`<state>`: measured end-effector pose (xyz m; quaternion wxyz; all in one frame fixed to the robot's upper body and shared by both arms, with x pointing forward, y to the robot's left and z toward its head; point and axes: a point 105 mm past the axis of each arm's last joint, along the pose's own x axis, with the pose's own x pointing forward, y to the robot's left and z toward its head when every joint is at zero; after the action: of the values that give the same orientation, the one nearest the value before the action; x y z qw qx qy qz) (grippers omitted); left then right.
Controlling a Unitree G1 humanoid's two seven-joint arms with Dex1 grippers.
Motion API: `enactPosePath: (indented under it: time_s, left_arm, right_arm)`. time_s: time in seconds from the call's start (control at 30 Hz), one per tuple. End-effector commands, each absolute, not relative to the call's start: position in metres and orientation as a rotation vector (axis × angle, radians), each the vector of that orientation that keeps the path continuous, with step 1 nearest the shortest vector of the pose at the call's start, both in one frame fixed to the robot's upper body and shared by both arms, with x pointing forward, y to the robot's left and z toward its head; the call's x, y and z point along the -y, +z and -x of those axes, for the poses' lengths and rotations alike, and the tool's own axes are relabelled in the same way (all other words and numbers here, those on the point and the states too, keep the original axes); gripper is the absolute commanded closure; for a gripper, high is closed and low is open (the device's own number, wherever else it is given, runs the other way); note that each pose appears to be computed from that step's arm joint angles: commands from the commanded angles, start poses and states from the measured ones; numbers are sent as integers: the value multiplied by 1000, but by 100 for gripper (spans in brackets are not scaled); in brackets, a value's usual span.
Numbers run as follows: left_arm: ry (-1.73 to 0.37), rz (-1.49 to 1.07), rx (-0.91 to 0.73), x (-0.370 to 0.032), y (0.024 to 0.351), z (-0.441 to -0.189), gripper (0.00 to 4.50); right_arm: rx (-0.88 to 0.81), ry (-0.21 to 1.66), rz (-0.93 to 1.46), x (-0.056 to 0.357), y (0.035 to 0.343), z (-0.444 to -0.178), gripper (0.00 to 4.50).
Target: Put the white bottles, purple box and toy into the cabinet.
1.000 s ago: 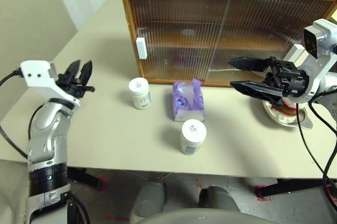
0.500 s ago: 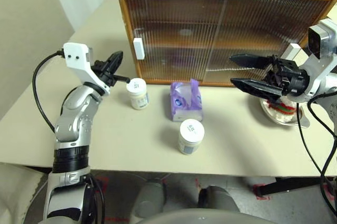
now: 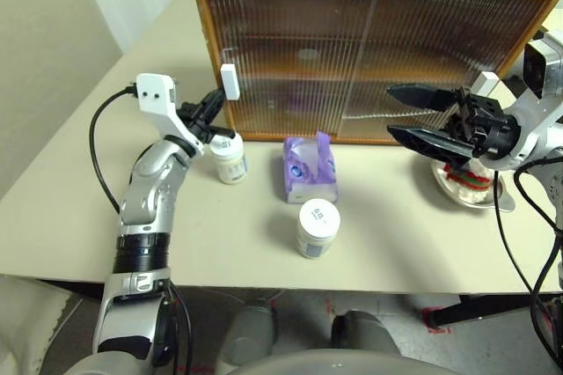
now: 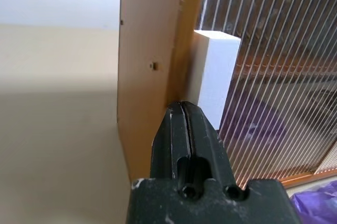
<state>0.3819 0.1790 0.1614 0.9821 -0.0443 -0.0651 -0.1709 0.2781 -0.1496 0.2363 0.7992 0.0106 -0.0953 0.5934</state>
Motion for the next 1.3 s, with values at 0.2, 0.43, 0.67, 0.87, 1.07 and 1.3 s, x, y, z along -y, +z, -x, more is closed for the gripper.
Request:
enactPosePath:
  time_s: [0.2, 0.43, 0.67, 0.87, 1.07, 1.3]
  left_arm:
    - [-367, 67, 134, -170, 159, -386, 446]
    - [-394, 62, 140, -158, 159, -388, 446]
    - [-437, 77, 145, -141, 161, -391, 446]
    - [-488, 70, 142, -125, 159, -395, 446]
    - [-554, 78, 134, -102, 154, -396, 446]
    - [-599, 88, 135, -77, 151, -404, 446]
  right_arm:
    - [307, 1211, -14, 156, 244, -278, 0]
    - [348, 1166, -32, 162, 245, -278, 0]
    - [362, 1146, -48, 165, 245, -276, 0]
    - [364, 1125, -51, 169, 244, -275, 0]
    - [373, 1111, -57, 170, 244, -273, 0]
    - [373, 1101, -61, 171, 243, -272, 0]
